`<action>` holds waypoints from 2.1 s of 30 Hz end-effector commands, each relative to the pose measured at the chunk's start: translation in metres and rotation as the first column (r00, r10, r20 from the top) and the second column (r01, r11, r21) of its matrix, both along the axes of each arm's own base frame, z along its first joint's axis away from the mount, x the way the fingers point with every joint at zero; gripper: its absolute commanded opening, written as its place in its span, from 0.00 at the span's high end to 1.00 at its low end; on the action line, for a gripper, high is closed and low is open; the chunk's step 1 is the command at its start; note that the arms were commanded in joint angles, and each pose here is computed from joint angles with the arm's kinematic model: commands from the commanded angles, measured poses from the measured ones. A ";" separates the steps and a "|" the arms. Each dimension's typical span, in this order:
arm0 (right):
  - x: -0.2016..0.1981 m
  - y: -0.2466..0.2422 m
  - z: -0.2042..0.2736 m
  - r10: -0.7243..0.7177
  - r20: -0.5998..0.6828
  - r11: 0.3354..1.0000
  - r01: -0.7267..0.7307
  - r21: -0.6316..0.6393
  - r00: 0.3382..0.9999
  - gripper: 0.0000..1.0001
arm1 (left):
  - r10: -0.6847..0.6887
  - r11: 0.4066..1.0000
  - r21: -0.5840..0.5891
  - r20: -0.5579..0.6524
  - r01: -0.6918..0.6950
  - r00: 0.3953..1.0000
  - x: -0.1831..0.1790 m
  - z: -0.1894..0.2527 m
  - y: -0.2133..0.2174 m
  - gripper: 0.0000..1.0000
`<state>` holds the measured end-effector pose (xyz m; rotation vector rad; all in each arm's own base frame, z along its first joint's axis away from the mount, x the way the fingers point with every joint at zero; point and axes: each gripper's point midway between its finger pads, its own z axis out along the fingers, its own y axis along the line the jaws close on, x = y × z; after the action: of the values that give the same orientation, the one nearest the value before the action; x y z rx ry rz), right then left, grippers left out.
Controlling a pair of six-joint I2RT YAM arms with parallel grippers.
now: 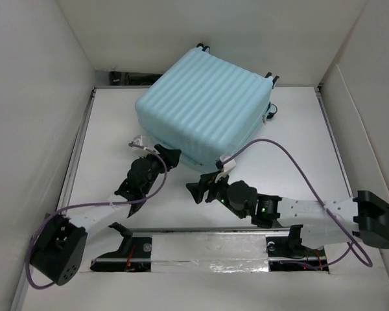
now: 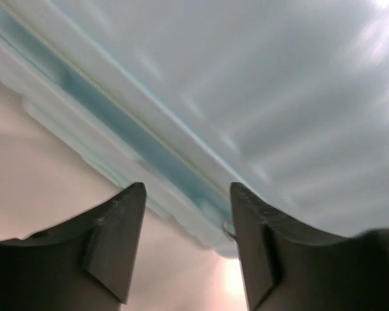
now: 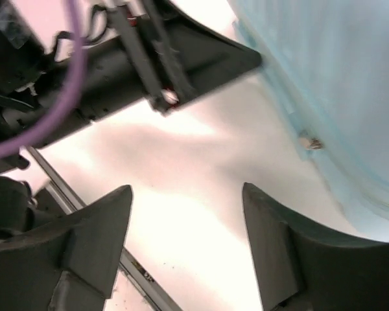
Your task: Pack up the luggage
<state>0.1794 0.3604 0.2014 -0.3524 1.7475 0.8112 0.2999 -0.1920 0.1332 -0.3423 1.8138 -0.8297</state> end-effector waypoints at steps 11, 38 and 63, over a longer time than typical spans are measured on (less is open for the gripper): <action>0.061 -0.130 0.075 -0.313 0.081 0.947 0.305 0.100 0.946 1.00 | 0.351 0.908 -0.291 0.138 -0.301 0.926 0.066 0.137 0.115 0.35; 0.289 -0.295 -0.021 -0.641 -0.148 0.765 0.643 -0.040 0.753 1.00 | 0.120 0.992 0.016 -0.317 -0.121 0.941 0.339 0.020 0.147 0.26; 0.323 -0.117 -0.005 -0.085 -0.162 0.985 0.059 -0.163 0.983 1.00 | 0.123 0.983 -0.129 -0.052 -0.129 0.991 0.050 0.030 0.049 0.31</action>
<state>0.5157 0.0974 0.1117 0.0023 2.1876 0.2240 0.3778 -0.0723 0.1156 -0.8043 1.8206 -0.5512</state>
